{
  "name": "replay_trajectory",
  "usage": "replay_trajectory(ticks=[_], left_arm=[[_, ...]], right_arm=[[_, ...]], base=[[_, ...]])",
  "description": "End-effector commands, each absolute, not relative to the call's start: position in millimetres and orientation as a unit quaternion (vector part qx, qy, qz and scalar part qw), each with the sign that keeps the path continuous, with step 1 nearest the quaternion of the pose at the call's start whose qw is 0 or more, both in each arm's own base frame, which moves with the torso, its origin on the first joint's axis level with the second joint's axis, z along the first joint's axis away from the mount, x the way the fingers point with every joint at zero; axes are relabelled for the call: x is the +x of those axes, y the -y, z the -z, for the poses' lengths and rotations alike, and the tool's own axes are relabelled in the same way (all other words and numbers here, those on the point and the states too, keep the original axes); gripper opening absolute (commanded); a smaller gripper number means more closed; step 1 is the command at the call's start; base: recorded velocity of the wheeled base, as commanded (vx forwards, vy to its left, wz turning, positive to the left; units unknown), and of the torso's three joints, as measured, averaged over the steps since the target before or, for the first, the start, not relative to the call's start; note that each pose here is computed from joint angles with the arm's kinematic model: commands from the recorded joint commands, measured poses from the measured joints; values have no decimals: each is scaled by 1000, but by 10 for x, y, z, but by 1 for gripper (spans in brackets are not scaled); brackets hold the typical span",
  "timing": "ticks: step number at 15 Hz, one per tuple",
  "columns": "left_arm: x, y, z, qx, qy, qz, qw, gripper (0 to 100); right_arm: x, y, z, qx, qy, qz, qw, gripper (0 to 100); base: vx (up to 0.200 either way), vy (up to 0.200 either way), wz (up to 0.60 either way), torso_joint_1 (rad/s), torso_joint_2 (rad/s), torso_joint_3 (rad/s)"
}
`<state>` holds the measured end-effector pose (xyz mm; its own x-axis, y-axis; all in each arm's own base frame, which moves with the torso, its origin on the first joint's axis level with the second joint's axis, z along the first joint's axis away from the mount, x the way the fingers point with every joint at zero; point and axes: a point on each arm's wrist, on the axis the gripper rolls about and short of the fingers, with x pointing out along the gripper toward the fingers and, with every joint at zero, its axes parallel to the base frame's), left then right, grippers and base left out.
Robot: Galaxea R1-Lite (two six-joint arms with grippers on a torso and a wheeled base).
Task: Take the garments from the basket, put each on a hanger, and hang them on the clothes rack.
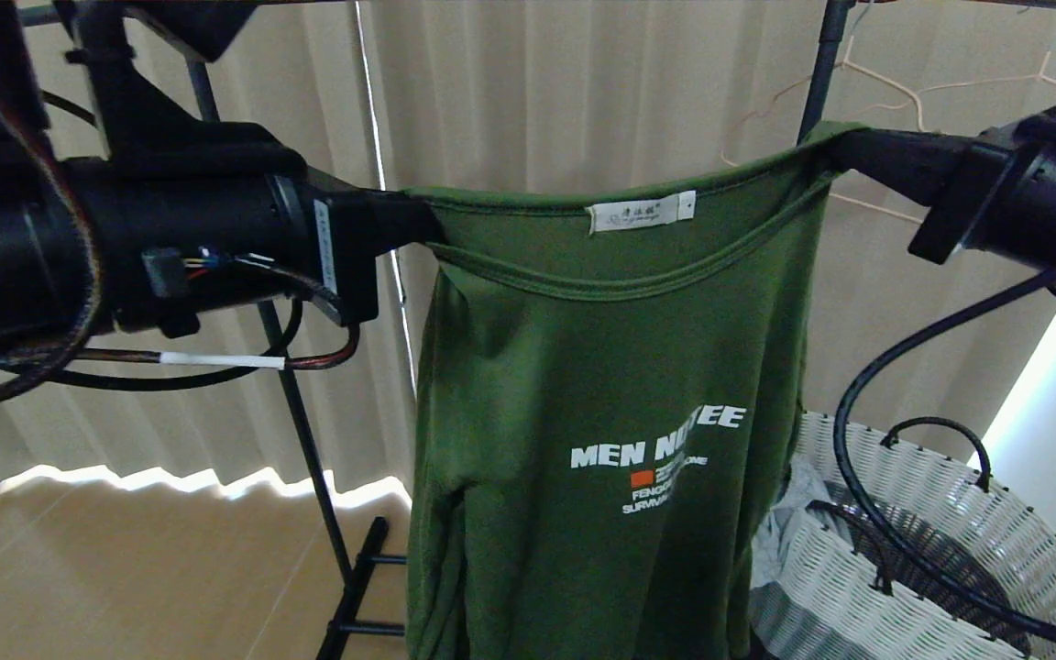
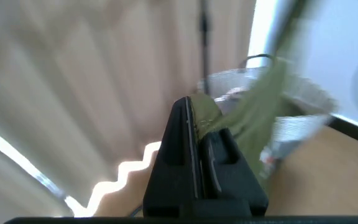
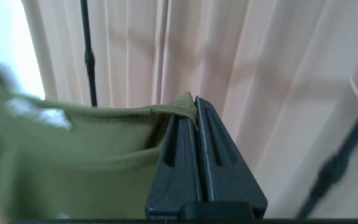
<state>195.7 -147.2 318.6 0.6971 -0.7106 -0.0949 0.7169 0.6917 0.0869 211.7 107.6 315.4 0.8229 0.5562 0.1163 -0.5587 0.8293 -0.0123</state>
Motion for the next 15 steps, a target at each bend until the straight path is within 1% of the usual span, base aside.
replay_trajectory(ticks=[1,5,10,12,14,15], left_arm=[[1750,1407,-3311,52,-1,407,912,0],[1607,1496,-3264,54,-5,439,897,0],[1634,1509,-3269,55,-5,435,899,0],[1688,1486,-3322,53,2,422,905,0],[1853,1458,-3411,50,11,386,921,0],[1986,1460,-3449,50,14,350,935,0]], right_arm=[[2359,-1195,-3097,18,52,-293,954,0],[2398,-1214,-3138,27,59,-294,954,0],[2304,-1164,-3160,28,63,-278,958,0],[2220,-1118,-3227,30,73,-271,959,0],[2061,-1035,-3324,31,82,-269,959,0],[1940,-976,-3366,30,77,-269,960,0]], base=[[0,0,0,0,0,0],[0,0,0,0,0,0],[0,0,0,0,0,0],[0,0,0,0,0,0],[0,0,0,0,0,0],[0,0,0,0,0,0]])
